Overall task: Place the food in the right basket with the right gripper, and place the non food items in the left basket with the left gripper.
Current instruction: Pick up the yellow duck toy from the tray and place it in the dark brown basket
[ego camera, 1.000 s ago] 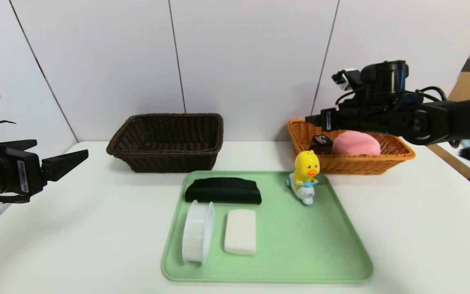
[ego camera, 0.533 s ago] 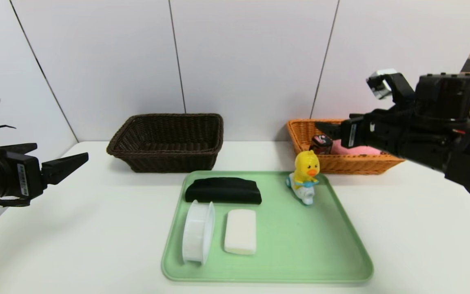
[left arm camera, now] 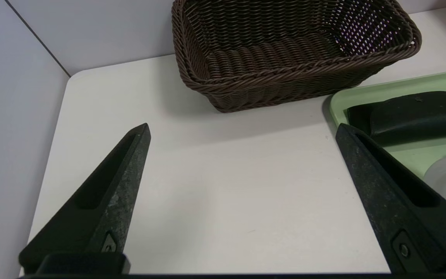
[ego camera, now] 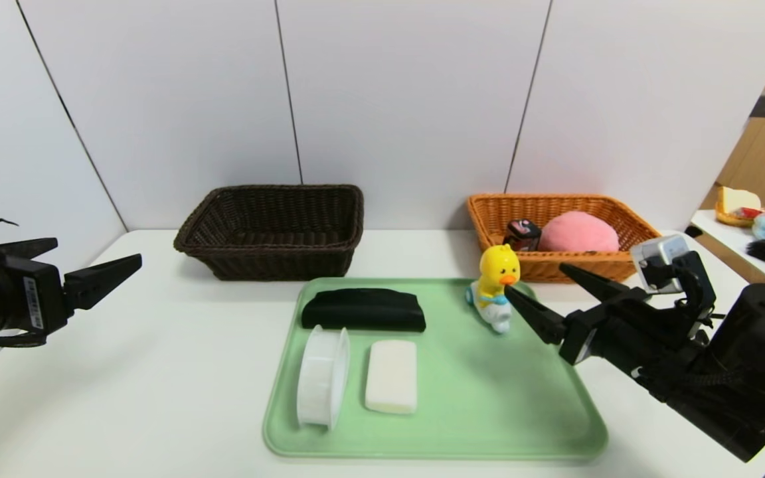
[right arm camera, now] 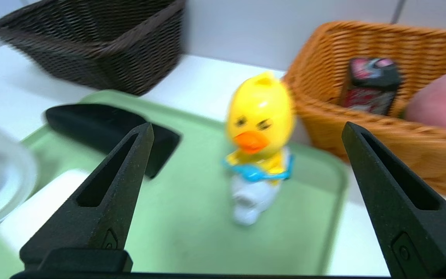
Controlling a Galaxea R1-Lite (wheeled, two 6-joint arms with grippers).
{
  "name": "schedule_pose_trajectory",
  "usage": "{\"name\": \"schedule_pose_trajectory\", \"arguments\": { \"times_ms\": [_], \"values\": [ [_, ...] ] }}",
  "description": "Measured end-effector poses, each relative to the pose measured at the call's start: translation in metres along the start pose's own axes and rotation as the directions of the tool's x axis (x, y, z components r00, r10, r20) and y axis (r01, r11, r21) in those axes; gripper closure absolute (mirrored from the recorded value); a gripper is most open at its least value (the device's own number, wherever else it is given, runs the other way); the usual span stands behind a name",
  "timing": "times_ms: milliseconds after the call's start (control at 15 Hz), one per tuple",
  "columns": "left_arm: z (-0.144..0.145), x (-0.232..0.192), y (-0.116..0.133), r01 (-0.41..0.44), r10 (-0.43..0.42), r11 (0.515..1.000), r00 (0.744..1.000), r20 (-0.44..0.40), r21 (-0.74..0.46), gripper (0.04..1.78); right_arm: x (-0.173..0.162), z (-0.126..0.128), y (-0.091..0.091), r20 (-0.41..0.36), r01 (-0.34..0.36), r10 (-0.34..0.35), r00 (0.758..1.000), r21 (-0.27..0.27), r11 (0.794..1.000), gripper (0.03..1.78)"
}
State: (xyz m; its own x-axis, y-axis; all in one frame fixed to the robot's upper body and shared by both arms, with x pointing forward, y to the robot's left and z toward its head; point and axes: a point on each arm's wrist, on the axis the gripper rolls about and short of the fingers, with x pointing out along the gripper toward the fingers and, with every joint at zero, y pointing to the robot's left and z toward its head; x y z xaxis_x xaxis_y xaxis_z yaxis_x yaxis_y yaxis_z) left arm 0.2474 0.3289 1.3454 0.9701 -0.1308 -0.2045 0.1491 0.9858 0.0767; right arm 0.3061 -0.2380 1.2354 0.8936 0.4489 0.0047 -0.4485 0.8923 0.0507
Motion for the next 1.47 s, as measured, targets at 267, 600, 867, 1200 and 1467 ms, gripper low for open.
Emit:
{"name": "schedule_pose_trajectory", "arguments": {
  "times_ms": [267,600,867,1200,1467],
  "values": [
    [0.0,-0.002,0.0,-0.003,0.003,1.0,1.0,0.004,0.001,0.13,0.003,-0.023,0.004,-0.092,-0.015,0.016,0.996,0.007,1.0,0.12],
    [0.0,-0.004,0.0,-0.003,0.003,1.0,1.0,0.008,0.001,0.13,0.023,-0.045,0.001,-0.163,0.009,-0.008,0.987,0.005,1.0,0.12],
    [-0.002,-0.005,-0.001,-0.004,0.004,1.0,1.0,0.007,0.002,0.13,0.044,-0.051,-0.001,-0.155,0.014,-0.013,0.988,0.007,1.0,0.12],
    [-0.003,-0.007,-0.001,-0.003,0.003,1.0,1.0,0.009,0.004,0.13,0.06,-0.063,-0.003,-0.171,0.019,-0.017,0.985,0.006,1.0,0.12],
    [-0.004,-0.008,-0.001,-0.002,0.002,1.0,1.0,0.008,0.003,0.13,0.078,-0.07,-0.007,-0.157,0.035,-0.035,0.987,0.001,0.999,0.12]
  ]
}}
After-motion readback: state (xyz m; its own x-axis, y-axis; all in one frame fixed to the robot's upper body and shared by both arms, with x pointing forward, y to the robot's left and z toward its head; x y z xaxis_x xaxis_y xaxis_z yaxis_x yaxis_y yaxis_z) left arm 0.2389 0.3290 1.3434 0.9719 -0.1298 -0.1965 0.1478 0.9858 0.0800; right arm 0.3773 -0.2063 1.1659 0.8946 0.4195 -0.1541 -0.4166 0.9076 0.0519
